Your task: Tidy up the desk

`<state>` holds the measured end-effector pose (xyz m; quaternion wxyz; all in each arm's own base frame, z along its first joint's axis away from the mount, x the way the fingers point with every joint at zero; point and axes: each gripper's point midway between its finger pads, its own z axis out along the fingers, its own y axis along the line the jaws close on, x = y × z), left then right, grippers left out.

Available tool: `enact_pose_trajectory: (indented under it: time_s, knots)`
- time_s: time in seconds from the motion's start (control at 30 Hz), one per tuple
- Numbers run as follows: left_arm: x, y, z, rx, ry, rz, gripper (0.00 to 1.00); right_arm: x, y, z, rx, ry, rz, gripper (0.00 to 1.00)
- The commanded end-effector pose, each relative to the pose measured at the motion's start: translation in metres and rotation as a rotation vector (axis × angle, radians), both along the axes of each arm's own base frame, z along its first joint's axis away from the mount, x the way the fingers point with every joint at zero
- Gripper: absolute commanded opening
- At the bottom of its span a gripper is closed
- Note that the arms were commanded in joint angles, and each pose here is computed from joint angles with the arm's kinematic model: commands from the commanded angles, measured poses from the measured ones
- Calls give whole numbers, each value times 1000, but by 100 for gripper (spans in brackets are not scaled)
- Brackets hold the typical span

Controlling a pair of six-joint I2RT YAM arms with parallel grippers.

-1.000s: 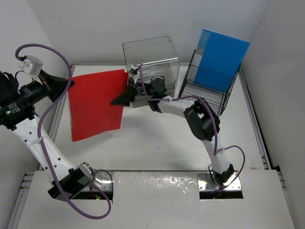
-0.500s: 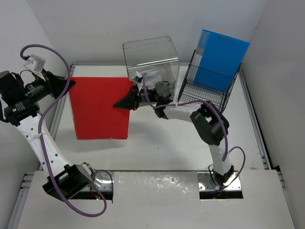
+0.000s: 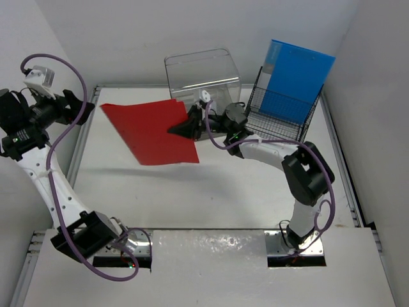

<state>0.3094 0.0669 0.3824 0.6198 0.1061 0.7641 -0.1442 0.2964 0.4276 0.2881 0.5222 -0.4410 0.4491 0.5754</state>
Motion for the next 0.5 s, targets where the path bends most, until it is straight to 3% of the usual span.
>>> enact_pose_trajectory:
  time_s: [0.0, 0.23, 0.47]
  knots:
    - [12, 21, 2, 27, 10, 86, 79, 6, -29, 31, 58, -118, -70, 0]
    - [24, 32, -11, 2, 47, 88, 80, 14, -66, 22, 22, -132, -152, 0]
    - [28, 35, -17, 1, 48, 95, 80, -4, -97, 42, 35, -177, -129, 0]
